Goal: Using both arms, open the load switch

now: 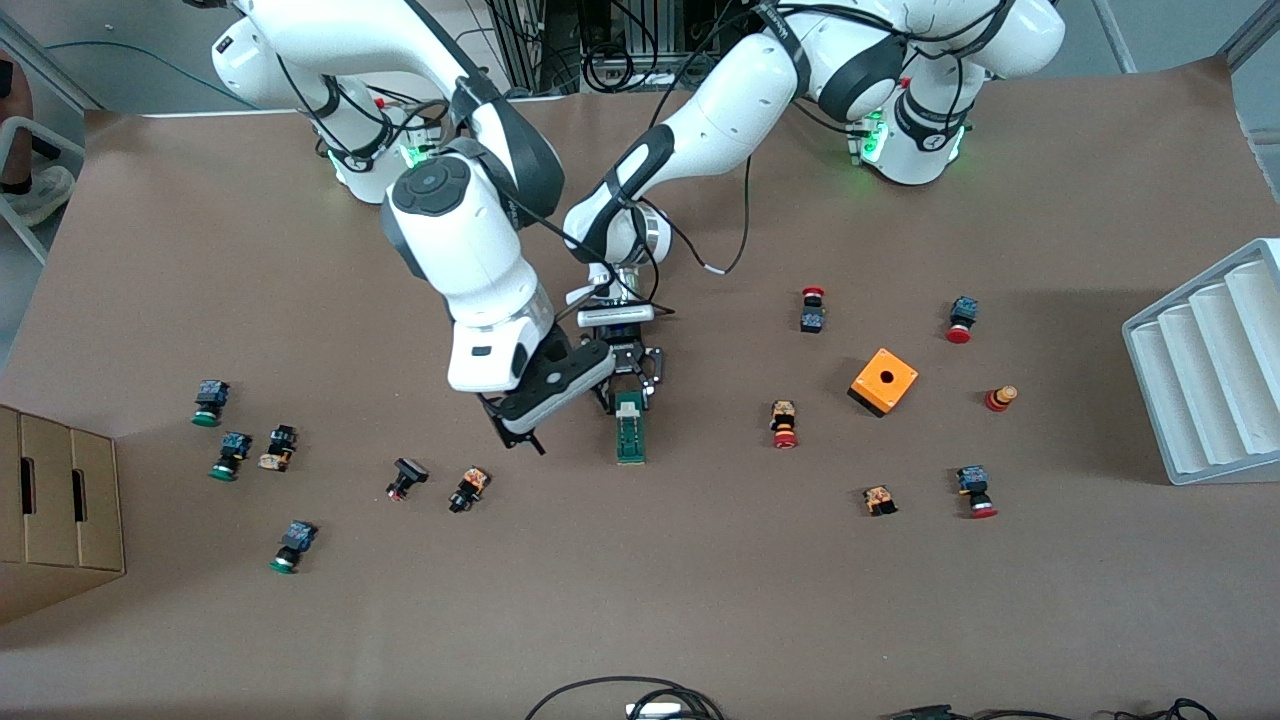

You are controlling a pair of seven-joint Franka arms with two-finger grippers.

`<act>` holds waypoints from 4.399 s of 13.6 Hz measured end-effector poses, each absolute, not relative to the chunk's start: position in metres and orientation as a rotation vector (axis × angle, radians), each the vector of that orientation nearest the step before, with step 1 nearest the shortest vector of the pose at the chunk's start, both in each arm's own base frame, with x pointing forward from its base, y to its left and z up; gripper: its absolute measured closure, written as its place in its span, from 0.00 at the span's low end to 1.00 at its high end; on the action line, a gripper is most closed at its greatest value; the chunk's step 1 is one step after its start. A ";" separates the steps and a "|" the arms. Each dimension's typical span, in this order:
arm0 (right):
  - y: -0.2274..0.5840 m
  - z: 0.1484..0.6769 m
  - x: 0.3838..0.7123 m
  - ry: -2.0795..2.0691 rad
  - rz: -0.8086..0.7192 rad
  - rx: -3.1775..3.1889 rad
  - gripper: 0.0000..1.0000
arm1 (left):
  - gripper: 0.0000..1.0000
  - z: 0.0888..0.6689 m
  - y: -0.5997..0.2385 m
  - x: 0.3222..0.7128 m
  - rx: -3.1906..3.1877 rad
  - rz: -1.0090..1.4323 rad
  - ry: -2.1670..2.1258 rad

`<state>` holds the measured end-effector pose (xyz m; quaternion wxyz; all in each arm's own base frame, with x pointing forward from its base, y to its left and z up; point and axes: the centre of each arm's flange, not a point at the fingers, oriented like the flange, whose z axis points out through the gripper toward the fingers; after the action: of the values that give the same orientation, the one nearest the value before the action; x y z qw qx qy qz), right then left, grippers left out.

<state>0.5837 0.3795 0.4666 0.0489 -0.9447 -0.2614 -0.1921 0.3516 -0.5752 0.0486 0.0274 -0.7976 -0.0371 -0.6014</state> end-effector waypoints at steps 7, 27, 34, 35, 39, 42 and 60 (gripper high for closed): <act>0.193 0.513 0.630 -0.377 -0.359 -3.051 0.00 | 0.32 0.049 -0.575 0.352 -2.463 -1.857 -0.115; 0.000 0.539 0.616 -0.136 -0.034 -3.101 0.00 | 0.07 0.170 -0.581 0.381 -2.471 -1.464 0.045; -0.017 0.556 0.602 -0.175 0.031 -3.195 0.00 | 0.08 0.267 -0.564 0.427 -2.528 -1.125 0.281; -0.019 0.560 0.600 -0.172 0.026 -3.199 0.00 | 0.08 0.280 -0.558 0.436 -2.539 -1.082 0.302; -0.025 0.566 0.597 -0.151 0.024 -3.200 0.00 | 0.08 0.334 -0.531 0.471 -2.625 -0.816 0.428; -0.021 0.564 0.597 -0.066 0.031 -3.184 0.00 | 0.07 0.379 -0.503 0.509 -2.714 -0.675 0.506; -0.050 0.557 0.591 0.071 0.109 -3.125 0.00 | 0.00 0.496 -0.271 0.612 -3.088 -0.090 0.465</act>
<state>0.5910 -0.0498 0.5574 0.0071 -0.9991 0.0226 0.0349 0.6123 -0.2709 0.4957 0.0085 -0.9884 0.1488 -0.0287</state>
